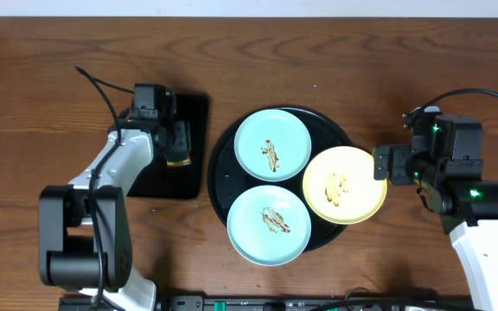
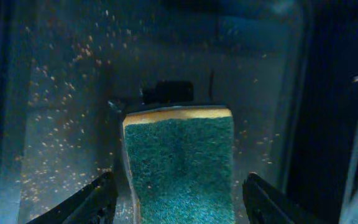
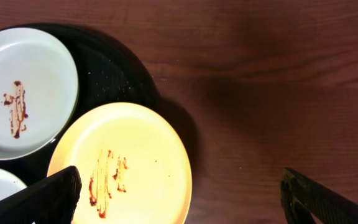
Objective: Clean dirty plates on tray and stack at the side
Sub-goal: 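Move the left gripper down onto the green sponge and grasp it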
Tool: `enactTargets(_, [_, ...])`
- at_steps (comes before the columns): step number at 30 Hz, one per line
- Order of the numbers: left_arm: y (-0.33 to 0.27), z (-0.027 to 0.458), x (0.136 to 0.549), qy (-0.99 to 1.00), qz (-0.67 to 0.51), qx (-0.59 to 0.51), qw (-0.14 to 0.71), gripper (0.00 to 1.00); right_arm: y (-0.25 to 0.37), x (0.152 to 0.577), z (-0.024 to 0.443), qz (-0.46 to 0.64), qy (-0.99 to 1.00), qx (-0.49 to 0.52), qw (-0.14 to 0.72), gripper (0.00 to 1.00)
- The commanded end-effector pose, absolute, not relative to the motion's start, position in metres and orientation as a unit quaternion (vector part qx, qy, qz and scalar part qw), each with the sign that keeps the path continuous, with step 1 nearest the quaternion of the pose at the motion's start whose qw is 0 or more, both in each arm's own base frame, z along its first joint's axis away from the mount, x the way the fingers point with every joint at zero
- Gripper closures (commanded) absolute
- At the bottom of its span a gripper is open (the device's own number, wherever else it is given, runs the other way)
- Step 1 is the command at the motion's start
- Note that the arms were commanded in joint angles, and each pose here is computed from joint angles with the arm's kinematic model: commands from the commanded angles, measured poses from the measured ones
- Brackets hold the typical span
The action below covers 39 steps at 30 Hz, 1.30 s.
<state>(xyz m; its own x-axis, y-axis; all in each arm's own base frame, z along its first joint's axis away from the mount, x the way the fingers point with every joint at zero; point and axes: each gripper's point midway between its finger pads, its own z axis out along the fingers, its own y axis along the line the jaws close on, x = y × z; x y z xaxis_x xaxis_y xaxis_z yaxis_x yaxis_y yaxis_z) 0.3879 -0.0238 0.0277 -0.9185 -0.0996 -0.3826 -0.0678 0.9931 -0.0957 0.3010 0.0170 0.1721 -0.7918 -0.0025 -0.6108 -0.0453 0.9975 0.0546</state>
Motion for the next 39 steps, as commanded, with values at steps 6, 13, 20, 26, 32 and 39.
enactTargets(6, [-0.035,0.028,0.389,0.980,-0.035,-0.024,0.196,0.38,0.018,0.304,0.180,0.035,0.943,-0.019,0.331,0.01])
enactTargets(13, [-0.031,0.017,0.380,0.985,-0.017,-0.024,0.173,0.39,0.018,0.304,0.180,0.035,0.943,-0.019,0.330,0.01])
enactTargets(20, [-0.031,0.014,0.374,0.987,-0.015,-0.024,0.160,0.47,0.018,0.303,0.179,0.035,0.943,-0.019,0.330,0.01])
enactTargets(26, [-0.031,0.012,0.369,0.988,-0.014,-0.024,0.150,0.58,0.018,0.303,0.179,0.035,0.943,-0.019,0.330,0.01])
enactTargets(32, [-0.030,0.010,0.366,0.989,-0.014,-0.024,0.145,0.71,0.018,0.303,0.179,0.035,0.943,-0.019,0.329,0.01])
enactTargets(39, [-0.030,0.004,0.359,0.990,-0.013,-0.024,0.135,0.73,0.018,0.303,0.179,0.035,0.944,-0.019,0.328,0.01])
